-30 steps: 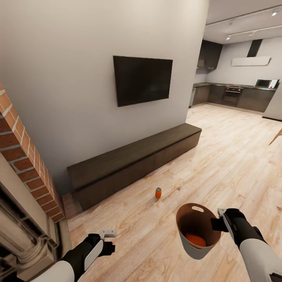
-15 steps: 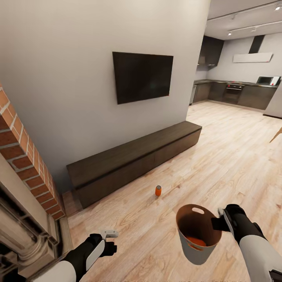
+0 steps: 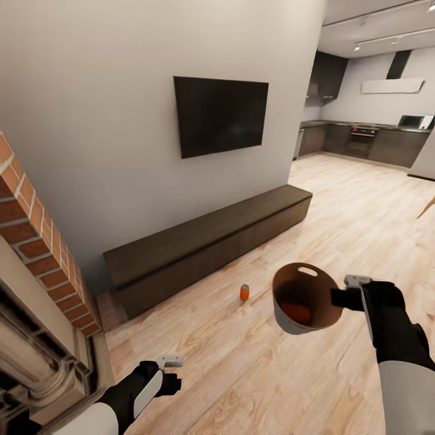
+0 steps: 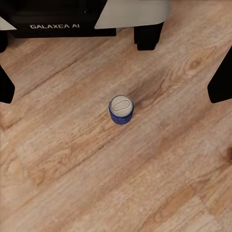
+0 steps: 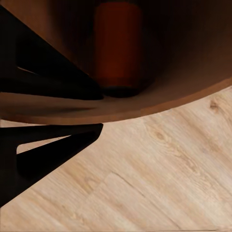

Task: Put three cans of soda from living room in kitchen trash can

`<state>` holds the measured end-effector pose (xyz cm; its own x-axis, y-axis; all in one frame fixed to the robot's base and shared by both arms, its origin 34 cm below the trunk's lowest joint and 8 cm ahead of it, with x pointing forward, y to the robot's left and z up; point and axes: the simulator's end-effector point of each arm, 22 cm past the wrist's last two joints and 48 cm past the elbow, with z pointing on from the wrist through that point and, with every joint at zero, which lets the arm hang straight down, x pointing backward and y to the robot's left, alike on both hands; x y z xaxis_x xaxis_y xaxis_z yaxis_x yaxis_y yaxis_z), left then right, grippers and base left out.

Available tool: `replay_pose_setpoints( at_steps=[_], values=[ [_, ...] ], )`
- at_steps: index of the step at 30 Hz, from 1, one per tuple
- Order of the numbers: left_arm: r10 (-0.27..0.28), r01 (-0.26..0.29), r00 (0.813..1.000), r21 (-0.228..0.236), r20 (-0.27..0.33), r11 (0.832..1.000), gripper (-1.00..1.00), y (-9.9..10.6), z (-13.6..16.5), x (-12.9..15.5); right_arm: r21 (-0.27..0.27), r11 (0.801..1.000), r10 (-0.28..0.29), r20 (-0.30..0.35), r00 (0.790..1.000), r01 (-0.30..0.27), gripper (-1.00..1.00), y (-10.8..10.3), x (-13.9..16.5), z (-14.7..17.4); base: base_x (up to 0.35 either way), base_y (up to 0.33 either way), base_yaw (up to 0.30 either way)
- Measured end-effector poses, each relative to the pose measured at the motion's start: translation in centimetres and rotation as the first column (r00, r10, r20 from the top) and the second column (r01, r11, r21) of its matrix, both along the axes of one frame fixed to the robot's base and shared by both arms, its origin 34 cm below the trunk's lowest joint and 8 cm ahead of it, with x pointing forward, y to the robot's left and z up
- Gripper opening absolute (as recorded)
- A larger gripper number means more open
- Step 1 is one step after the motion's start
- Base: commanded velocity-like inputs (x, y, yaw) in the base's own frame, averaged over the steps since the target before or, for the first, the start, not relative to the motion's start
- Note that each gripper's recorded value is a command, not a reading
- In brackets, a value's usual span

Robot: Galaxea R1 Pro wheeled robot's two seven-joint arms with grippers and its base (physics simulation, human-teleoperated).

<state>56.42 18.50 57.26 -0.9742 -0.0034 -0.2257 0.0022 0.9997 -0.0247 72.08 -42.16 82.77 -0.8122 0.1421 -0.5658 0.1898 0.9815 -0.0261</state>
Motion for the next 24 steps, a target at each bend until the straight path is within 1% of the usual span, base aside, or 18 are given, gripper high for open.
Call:
replay_pose_setpoints(
  at_steps=[2, 3, 5, 6, 7, 8, 10, 11, 12, 16, 17, 20, 21, 22, 24],
  values=[
    [0.001, -0.001, 1.0, -0.001, -0.002, 1.0, 1.0, 0.0, -0.1, 0.0, -0.013, 1.0, 0.01, 0.011, 1.0, -0.01, -1.0, 0.7, 0.0, 0.2, 0.0, 0.0, 0.094],
    [0.002, -0.002, 1.0, -0.002, -0.003, 1.0, 1.0, 0.0, -0.1, 0.0, -0.029, 0.999, 0.025, 0.017, 1.0, -0.025, -1.0, 1.5, 0.1, 0.4, 0.0, 0.0, 0.109],
    [0.002, -0.002, 1.0, -0.001, -0.005, 1.0, 1.0, 0.0, -0.2, -0.1, -0.001, 0.999, 0.052, 0.029, 0.998, -0.052, -1.0, 3.3, 0.5, 0.5, 0.0, 0.0, 0.12],
    [0.002, -0.002, 1.0, -0.001, -0.006, 1.0, 1.0, 0.0, -0.3, -0.1, -0.004, 0.997, 0.076, 0.035, 0.996, -0.076, -1.0, 4.4, 0.9, 0.7, 0.0, 0.0, 0.127],
    [0.002, -0.002, 1.0, 0.0, -0.007, 1.0, 1.0, 0.1, -0.3, -0.2, 0.007, 0.996, 0.093, 0.039, 0.995, -0.093, -1.0, 5.4, 1.2, 0.8, 0.0, 0.0, 0.132],
    [0.001, -0.001, 1.0, 0.0, -0.008, 1.0, 1.0, 0.0, -0.4, -0.2, -0.004, 0.993, 0.117, 0.039, 0.992, -0.117, -1.0, 6.7, 1.5, 0.8, 0.0, 0.0, 0.134],
    [0.0, 0.0, 1.0, -0.001, -0.011, 1.0, 1.0, 0.0, -0.5, -0.3, 0.024, 0.99, 0.141, 0.034, 0.989, -0.142, -1.0, 8.7, 1.7, 0.3, 0.0, 0.0, 0.137],
    [0.0, 0.0, 1.0, 0.0, -0.012, 1.0, 1.0, 0.0, -0.5, -0.4, 0.04, 0.988, 0.147, 0.034, 0.989, -0.148, -1.0, 9.3, 1.7, 0.1, 0.0, 0.0, 0.138],
    [0.0, 0.0, 1.0, 0.0, -0.014, 1.0, 1.0, 0.0, -0.6, -0.4, 0.045, 0.988, 0.15, 0.033, 0.988, -0.151, -1.0, 9.6, 1.7, -0.1, 0.0, 0.0, 0.139],
    [-0.001, 0.001, 1.0, -0.003, -0.018, 1.0, 1.0, -0.4, -0.8, -0.6, 0.015, 0.988, 0.157, 0.015, 0.988, -0.157, -1.0, 9.7, 1.6, -0.6, 0.0, 0.0, 0.142],
    [-0.003, 0.003, 1.0, -0.007, -0.02, 1.0, 1.0, -0.7, -0.8, -0.6, 0.013, 0.987, 0.16, 0.013, 0.987, -0.16, -1.0, 10.1, 1.7, -0.7, 0.0, 0.0, 0.146],
    [-0.005, 0.005, 1.0, -0.011, -0.022, 1.0, 1.0, -1.1, -0.9, -0.7, 0.063, 0.983, 0.17, 0.027, 0.985, -0.172, -1.0, 11.7, 1.9, -0.7, 0.0, 0.0, 0.151],
    [-0.005, 0.005, 1.0, -0.012, -0.023, 1.0, 1.0, -1.2, -1.0, -0.8, 0.07, 0.982, 0.171, 0.038, 0.984, -0.174, -1.0, 12.0, 2.0, -0.4, 0.0, 0.0, 0.153],
    [-0.006, 0.005, 1.0, -0.013, -0.024, 1.0, 1.0, -1.2, -1.0, -0.8, 0.068, 0.982, 0.171, 0.044, 0.984, -0.174, -1.0, 12.0, 2.1, -0.2, 0.0, 0.0, 0.153],
    [-0.006, 0.006, 1.0, -0.013, -0.027, 1.0, 1.0, -1.3, -1.1, -0.9, 0.043, 0.985, 0.168, 0.049, 0.985, -0.17, -1.0, 11.6, 2.3, 0.1, 0.0, 0.0, 0.154]
  ],
)
